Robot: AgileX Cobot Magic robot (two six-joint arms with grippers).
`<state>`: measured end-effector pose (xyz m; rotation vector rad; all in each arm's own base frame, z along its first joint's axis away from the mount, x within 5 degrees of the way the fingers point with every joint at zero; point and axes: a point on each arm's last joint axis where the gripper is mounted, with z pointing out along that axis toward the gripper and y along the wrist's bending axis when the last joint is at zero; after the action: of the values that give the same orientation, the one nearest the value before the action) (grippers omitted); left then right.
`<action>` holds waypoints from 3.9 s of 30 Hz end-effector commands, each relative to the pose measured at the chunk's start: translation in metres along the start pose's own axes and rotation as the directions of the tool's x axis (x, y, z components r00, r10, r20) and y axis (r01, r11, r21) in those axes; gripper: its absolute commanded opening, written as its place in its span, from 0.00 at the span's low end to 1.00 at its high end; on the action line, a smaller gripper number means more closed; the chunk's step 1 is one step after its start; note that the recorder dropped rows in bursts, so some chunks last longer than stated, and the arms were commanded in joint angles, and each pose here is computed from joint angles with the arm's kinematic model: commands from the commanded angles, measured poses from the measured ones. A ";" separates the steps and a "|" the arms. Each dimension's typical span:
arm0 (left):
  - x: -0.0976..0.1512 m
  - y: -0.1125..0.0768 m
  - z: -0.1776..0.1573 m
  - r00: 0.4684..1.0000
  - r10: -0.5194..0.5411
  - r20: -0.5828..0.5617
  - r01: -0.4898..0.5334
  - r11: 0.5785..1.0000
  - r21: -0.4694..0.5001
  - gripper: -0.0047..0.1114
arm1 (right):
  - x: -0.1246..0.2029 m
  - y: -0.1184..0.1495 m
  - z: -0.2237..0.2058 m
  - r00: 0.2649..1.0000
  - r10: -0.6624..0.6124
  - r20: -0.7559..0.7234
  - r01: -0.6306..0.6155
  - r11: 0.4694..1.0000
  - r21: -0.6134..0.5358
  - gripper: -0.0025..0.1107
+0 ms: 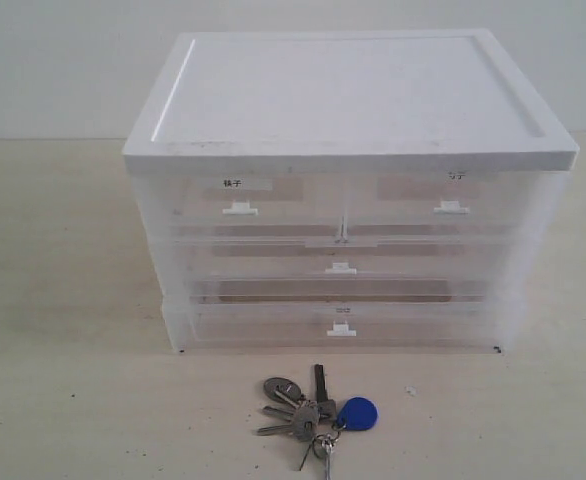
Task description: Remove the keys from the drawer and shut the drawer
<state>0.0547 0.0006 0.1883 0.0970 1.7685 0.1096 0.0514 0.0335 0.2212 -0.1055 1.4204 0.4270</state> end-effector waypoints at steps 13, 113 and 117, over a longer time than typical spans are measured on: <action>0.001 0.000 0.000 1.000 -0.002 -0.004 0.002 1.000 0.000 0.08 | 0.001 0.000 0.000 1.000 -0.002 -0.001 0.002 1.000 -0.002 0.02; 0.001 0.000 0.000 1.000 -0.002 -0.004 0.002 1.000 0.000 0.08 | 0.029 -0.038 -0.014 0.924 -0.087 -0.373 0.211 0.927 0.309 0.02; 0.001 0.000 0.000 1.000 -0.002 -0.004 0.002 1.000 0.000 0.08 | 0.029 -0.038 -0.014 0.924 -0.087 -0.373 0.211 0.927 0.309 0.02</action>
<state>0.0547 0.0006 0.1882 0.0972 1.7700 0.1095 0.0543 0.0005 0.1828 -0.0027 1.8216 0.0212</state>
